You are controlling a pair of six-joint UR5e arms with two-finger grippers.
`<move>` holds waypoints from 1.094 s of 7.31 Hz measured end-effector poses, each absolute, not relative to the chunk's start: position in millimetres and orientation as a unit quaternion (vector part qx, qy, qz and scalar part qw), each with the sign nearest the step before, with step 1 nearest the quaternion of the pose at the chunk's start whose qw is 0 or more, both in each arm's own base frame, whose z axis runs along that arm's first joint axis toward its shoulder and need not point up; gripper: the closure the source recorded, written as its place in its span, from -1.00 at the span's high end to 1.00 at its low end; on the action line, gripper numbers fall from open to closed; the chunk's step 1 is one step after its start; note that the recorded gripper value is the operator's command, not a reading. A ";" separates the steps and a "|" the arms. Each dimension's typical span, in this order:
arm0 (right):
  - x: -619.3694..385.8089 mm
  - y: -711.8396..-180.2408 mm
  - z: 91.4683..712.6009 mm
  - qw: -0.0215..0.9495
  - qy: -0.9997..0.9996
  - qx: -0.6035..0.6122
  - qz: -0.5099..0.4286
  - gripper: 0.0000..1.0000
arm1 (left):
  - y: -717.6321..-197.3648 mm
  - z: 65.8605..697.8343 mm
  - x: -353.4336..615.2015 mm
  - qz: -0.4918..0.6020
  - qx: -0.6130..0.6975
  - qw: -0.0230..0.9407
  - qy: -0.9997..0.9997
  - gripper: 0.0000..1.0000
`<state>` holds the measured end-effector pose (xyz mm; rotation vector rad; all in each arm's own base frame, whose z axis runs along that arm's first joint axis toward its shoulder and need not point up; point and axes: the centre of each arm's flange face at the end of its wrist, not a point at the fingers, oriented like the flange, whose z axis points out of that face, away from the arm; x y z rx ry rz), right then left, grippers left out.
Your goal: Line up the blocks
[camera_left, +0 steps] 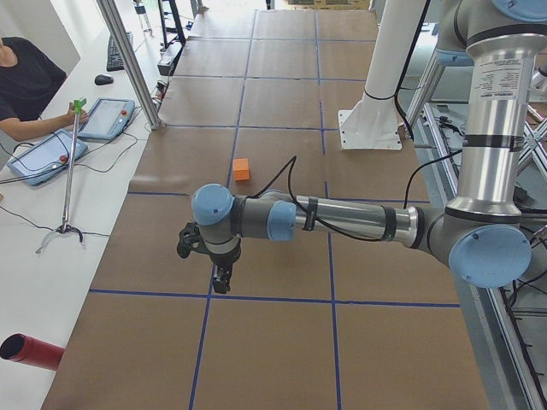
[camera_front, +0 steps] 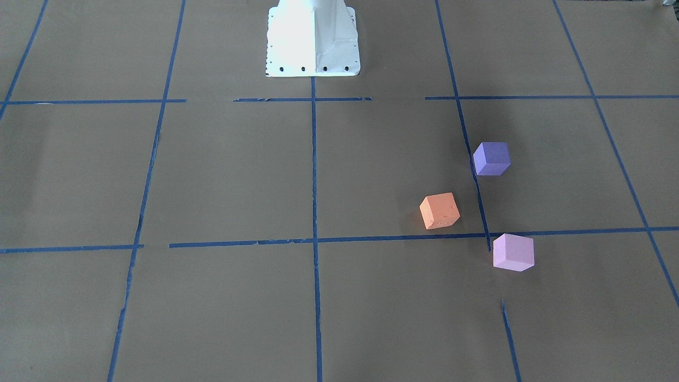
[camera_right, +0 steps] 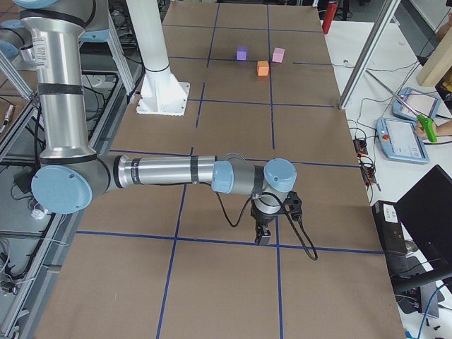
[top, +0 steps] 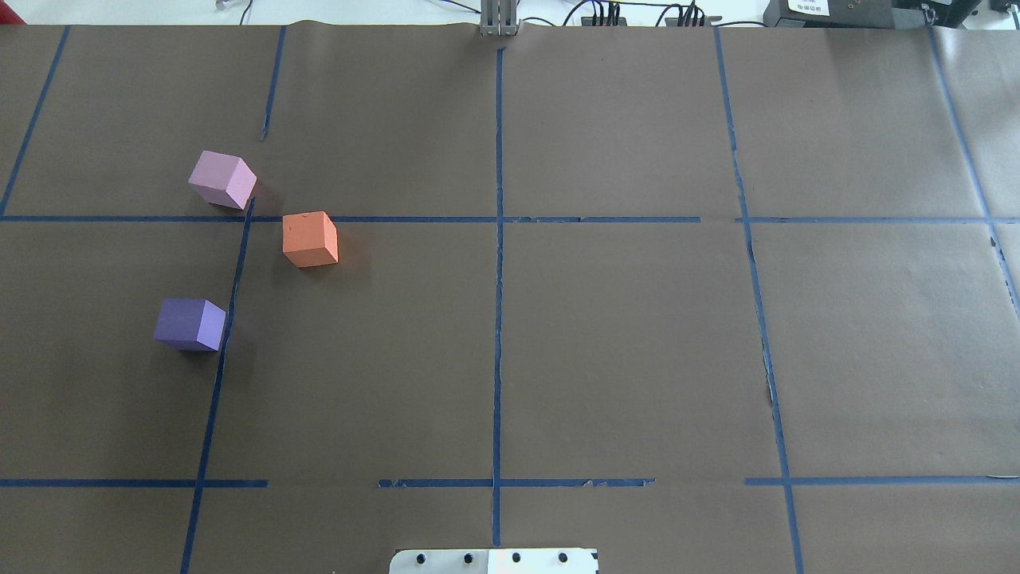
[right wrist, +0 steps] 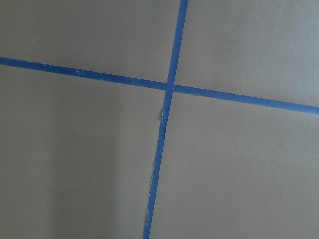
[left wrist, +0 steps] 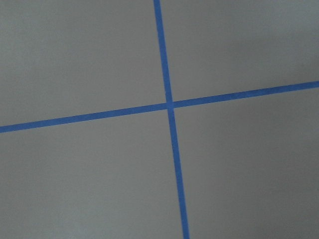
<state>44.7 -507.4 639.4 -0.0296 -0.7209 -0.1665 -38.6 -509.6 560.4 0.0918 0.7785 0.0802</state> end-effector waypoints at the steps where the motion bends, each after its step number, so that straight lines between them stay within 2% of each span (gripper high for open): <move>1: 44.6 -507.4 639.3 0.932 -0.352 -0.014 -0.081 1.00 | -508.7 519.6 -18.3 0.023 0.048 0.921 0.386 1.00; 5: 44.5 -507.4 639.5 0.932 -0.352 -0.015 -0.082 1.00 | -530.8 374.2 141.6 -0.031 0.006 0.904 0.426 1.00; 8: 44.5 -507.4 639.4 0.932 -0.352 -0.015 -0.082 1.00 | -546.8 315.8 281.2 -0.036 -0.056 0.900 0.430 1.00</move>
